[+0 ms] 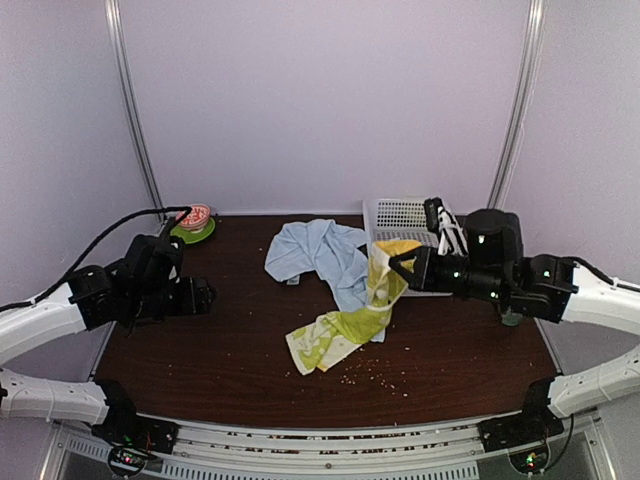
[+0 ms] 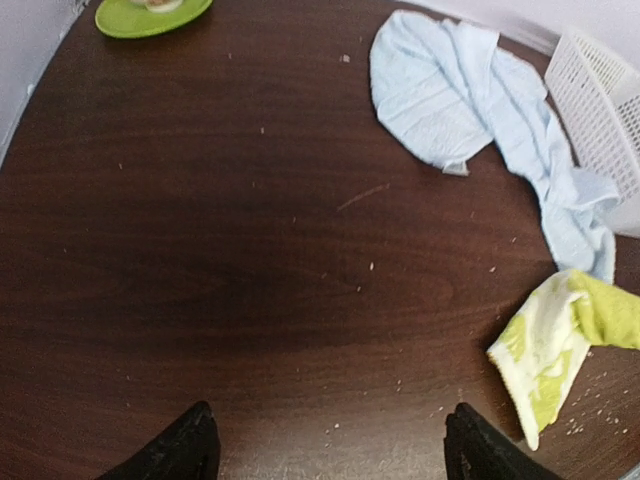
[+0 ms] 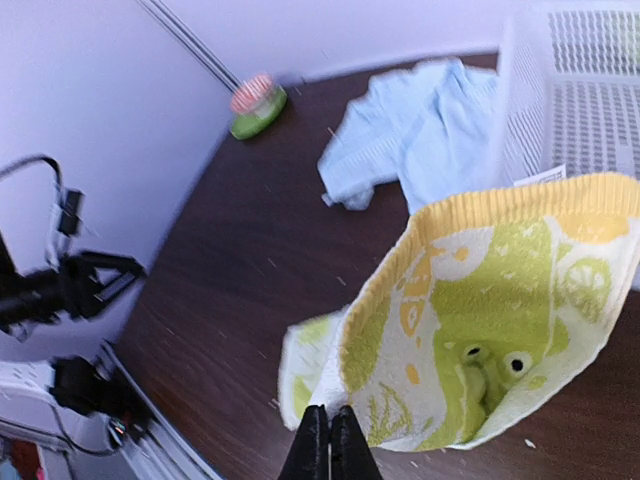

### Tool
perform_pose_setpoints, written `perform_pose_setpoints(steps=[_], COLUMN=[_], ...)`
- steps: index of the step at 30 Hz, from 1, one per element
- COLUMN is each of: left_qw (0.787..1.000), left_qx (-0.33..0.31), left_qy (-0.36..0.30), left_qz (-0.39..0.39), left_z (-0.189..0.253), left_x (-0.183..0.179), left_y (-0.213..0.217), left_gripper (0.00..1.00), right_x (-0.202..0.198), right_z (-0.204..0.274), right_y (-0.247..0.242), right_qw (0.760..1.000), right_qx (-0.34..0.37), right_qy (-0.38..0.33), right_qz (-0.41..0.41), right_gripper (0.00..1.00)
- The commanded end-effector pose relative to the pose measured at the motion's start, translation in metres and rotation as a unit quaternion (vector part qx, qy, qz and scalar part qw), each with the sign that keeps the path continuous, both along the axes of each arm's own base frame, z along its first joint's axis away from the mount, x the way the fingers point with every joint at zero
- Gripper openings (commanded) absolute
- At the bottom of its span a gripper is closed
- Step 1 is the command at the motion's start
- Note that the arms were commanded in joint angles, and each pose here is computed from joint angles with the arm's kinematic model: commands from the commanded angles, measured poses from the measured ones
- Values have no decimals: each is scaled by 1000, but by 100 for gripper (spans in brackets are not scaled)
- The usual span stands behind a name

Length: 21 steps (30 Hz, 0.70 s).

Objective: Roll the towels
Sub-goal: Adjust the towel at the center of the board.

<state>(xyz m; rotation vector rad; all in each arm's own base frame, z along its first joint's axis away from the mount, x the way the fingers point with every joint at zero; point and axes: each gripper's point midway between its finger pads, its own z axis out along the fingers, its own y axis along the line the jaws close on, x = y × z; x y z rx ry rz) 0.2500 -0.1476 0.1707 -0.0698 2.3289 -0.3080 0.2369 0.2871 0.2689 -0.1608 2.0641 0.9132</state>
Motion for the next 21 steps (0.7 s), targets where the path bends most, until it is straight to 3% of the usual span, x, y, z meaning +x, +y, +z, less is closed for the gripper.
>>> perform_pose_setpoints(steps=[1,3,6,8,9,12,14,15,17,21], left_qw=[999,999,1000,1000,1000,1000,999,998,997,995], left_qx=[-14,-12,-17,-17,-15,-10,-7,-5,-4,2], left_qy=[38,43,24,7,-1,-27,-45,-52,-68,-80], left_qz=[-16,-16,-9,-4,-1,9,22,28,39,54], left_z=[-30,-32,-16,-1,7,37,53,58,66,63], left_x=[-2,-1,4,7,9,12,11,10,8,2], left_y=[-14,-15,-15,-12,-11,-4,5,10,18,31], left_gripper=[79,78,78,78,78,77,78,78,78,79], right_x=[-25,-25,-9,1,2,-35,-65,-72,-67,-36], right_z=[-93,-89,-31,31,86,238,302,316,299,198], right_y=[-14,-15,-1,18,25,37,25,18,14,14], right_qw=[994,994,997,995,994,972,954,950,957,980], right_qx=[-72,-68,-67,-85,-60,22,66,81,69,12], right_qy=[87,81,20,-32,-68,-201,-261,-271,-259,-185], right_qz=[10,8,19,50,60,120,132,131,114,75], right_gripper=[0,0,0,0,0,0,0,0,0,0])
